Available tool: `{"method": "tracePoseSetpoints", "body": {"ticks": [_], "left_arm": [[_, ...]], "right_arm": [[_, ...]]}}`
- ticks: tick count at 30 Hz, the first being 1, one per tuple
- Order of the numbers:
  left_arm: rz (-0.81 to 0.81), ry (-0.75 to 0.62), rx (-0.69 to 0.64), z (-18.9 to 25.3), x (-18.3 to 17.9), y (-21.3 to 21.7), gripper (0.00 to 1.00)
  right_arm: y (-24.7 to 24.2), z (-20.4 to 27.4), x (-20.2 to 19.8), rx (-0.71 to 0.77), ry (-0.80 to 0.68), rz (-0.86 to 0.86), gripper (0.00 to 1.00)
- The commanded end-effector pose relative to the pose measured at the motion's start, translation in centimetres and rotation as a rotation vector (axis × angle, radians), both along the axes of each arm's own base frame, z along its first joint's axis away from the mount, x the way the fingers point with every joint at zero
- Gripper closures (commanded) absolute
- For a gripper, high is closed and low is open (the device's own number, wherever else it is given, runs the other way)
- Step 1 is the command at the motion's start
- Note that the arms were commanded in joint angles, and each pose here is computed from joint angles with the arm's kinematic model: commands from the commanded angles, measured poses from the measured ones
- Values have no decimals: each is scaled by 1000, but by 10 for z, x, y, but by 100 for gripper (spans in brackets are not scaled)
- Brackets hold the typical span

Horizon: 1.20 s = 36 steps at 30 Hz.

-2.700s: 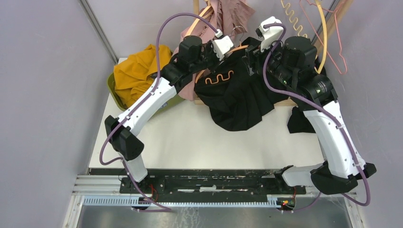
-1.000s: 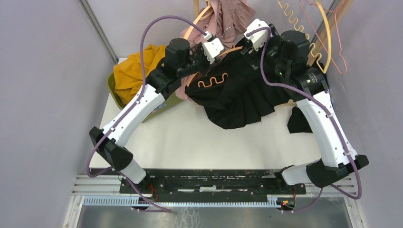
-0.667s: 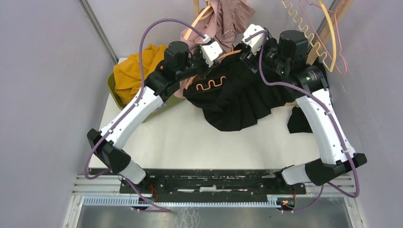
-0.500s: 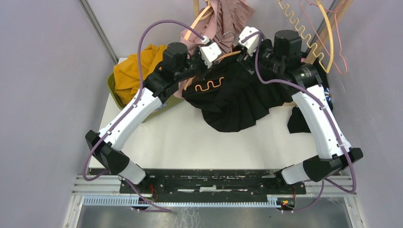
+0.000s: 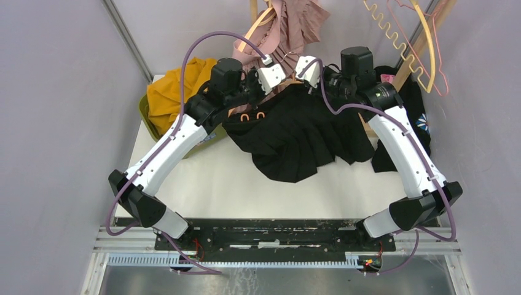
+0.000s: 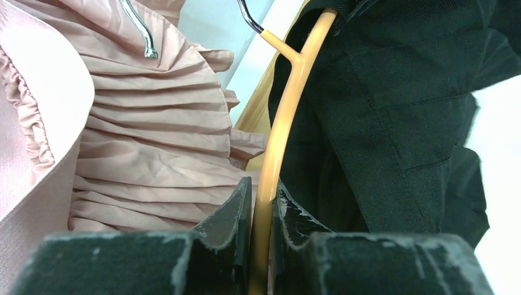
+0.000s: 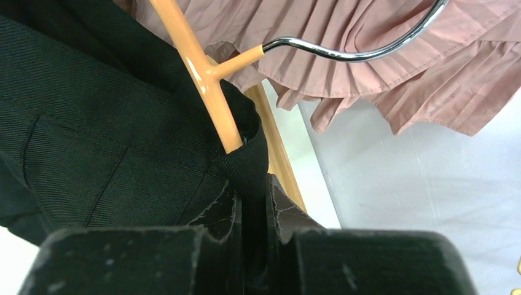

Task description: Remove the skirt from the hanger

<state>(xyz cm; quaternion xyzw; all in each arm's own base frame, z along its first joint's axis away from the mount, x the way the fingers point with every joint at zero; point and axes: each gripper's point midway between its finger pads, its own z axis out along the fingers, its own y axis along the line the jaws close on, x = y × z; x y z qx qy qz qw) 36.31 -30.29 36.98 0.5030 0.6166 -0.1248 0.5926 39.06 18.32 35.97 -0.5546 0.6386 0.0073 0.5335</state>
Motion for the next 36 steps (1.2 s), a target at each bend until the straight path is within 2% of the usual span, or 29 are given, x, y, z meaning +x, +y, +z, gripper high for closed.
{"method": "tracePoseSetpoints", "body": {"ticks": [1, 4, 8, 15, 22, 27, 36], "left_arm": [[-42, -202, -235, 94, -10, -13, 97], [-36, -192, -229, 88, -6, -15, 97], [-32, -179, -216, 79, 1, -19, 97], [-45, -156, -233, 75, 7, -30, 97], [-58, -131, -245, 69, 12, -38, 97], [-61, -123, -246, 64, 16, -43, 97], [-70, -140, -265, 71, 20, -47, 97]], "right_arm": [[-9, 52, -12, 219, -31, -119, 99], [-18, 69, -30, 291, -22, -169, 99], [-20, 99, -66, 400, -8, -149, 99], [-1, 114, -125, 573, 229, -55, 99], [-13, 118, -119, 592, 205, -148, 99], [5, 127, -119, 659, 260, -85, 99], [37, 90, -112, 682, 418, -1, 99]]}}
